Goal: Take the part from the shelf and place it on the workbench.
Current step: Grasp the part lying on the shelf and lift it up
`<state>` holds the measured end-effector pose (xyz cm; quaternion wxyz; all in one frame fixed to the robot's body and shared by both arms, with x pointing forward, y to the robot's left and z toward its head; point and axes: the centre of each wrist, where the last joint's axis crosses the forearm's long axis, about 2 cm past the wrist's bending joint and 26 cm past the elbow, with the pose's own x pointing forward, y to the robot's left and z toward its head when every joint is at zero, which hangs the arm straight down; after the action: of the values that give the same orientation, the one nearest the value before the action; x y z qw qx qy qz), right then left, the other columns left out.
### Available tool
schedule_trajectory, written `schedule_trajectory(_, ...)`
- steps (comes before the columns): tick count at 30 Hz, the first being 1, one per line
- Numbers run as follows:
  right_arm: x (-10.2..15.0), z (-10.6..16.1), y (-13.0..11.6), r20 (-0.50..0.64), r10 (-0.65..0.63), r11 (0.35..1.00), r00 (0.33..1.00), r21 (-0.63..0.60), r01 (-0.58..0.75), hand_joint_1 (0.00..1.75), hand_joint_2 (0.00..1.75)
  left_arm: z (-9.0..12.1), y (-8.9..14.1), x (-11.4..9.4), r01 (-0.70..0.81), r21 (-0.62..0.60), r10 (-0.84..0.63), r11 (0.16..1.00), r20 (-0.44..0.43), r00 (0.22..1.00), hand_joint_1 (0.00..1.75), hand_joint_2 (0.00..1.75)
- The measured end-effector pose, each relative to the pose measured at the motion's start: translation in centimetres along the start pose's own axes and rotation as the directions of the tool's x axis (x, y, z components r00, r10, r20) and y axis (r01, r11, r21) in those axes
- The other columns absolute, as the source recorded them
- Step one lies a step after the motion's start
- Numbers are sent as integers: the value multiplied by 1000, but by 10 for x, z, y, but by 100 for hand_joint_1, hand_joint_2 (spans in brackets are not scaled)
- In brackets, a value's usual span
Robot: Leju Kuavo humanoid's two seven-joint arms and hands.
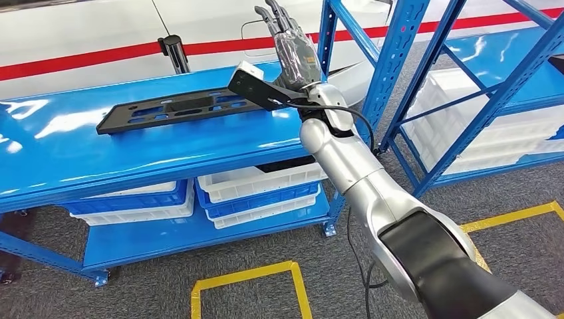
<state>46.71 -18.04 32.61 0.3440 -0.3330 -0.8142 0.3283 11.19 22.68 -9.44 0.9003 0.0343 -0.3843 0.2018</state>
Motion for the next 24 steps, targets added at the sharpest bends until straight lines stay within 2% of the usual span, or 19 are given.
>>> schedule_trajectory(9, -4, 3, -2, -4, 15, 1000, 1000, 3, -15, 0, 175, 5, 15, -9, -102, 53, 105, 993, -59, 993, 0, 0)
schedule_trajectory(24, 7, -1, -8, 11, 6, 1000, 1000, -3, -6, 0, 175, 5, 18, -11, -173, 46, 176, 984, -65, 982, 0, 0)
